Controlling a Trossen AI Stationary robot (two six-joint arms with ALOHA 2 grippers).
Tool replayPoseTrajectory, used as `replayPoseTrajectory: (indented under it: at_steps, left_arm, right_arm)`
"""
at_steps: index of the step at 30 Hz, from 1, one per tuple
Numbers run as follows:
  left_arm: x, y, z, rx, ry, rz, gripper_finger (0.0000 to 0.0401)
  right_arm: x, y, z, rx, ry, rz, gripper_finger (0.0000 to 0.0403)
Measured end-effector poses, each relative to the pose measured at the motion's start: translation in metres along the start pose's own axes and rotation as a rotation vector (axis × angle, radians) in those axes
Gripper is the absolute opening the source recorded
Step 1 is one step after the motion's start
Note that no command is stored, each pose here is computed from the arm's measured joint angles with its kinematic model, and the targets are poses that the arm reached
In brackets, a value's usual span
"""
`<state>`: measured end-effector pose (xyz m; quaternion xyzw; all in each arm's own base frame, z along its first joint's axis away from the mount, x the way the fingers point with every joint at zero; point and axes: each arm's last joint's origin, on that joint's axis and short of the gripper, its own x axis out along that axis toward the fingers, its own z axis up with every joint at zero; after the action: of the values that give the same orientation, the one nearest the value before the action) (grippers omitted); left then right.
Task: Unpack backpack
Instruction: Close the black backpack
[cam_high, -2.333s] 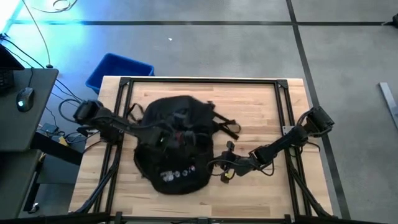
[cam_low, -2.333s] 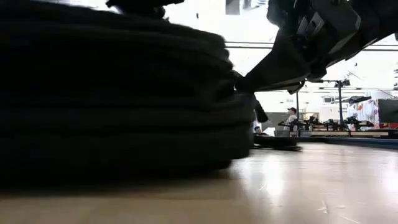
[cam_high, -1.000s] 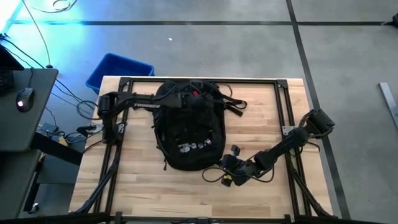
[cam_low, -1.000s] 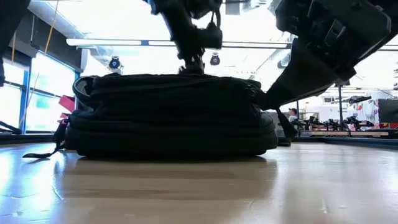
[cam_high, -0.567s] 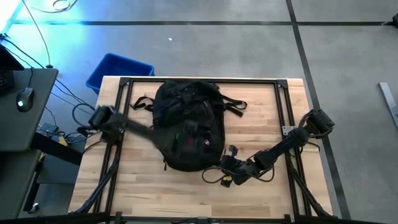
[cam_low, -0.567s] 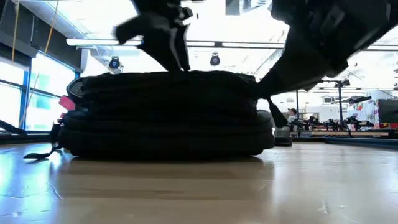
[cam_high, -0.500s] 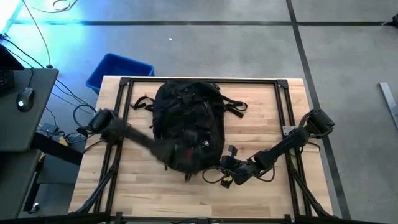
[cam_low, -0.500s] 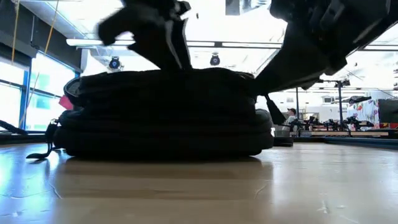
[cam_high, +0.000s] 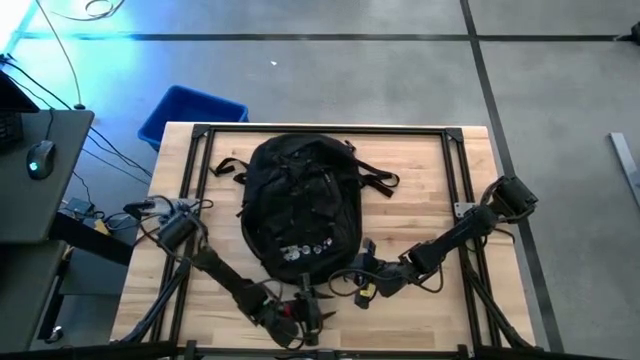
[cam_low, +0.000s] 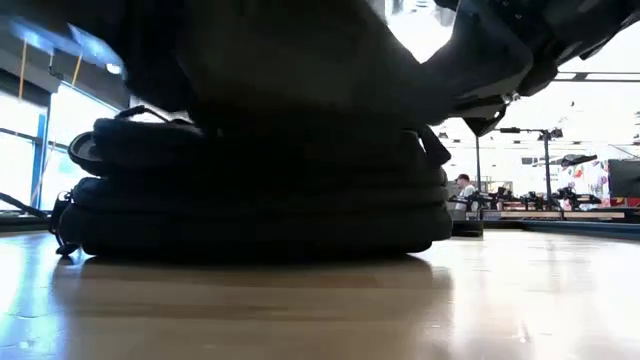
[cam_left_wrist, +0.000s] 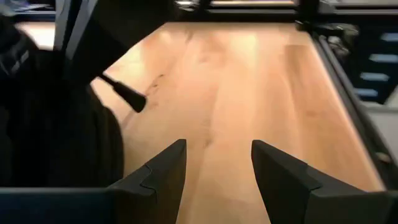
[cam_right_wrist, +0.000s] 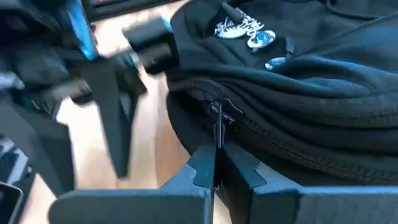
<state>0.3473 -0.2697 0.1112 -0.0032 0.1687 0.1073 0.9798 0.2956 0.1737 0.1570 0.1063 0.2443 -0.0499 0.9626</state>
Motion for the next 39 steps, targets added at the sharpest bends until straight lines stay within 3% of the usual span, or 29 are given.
replayPoseTrajectory:
  at_steps: [5,12,22,29,32,37,39]
  left_arm:
    - [0.012,0.003,-0.016,-0.039,-0.027,0.073,0.016]
    - [0.022,0.013,-0.012,-0.101,-0.036,0.118,0.0178]
    - [0.027,0.025,-0.013,-0.104,-0.079,0.29,0.0188]
    - [0.032,0.033,-0.011,-0.108,-0.117,0.39,0.0187]
    - [0.034,0.036,-0.011,-0.105,-0.117,0.403,0.016]
    - [0.029,0.03,-0.013,-0.09,-0.11,0.377,0.0037]
    - [0.024,0.025,-0.014,-0.072,-0.114,0.374,0.0012]
  right_arm:
    - [0.012,0.004,-0.01,-0.01,-0.03,0.018,0.0001]
    - [0.021,0.007,-0.015,-0.001,-0.058,0.06,0.0001]
    - [0.022,0.007,-0.014,0.004,-0.07,0.07,0.0003]
    - [0.021,0.01,-0.014,0.006,-0.065,0.105,0.0075]
    - [0.02,0.011,-0.014,-0.004,-0.067,0.111,0.0106]
    - [0.019,0.013,-0.015,-0.095,-0.06,0.119,0.0131]
    - [0.017,0.014,-0.016,-0.141,-0.044,0.143,0.0134]
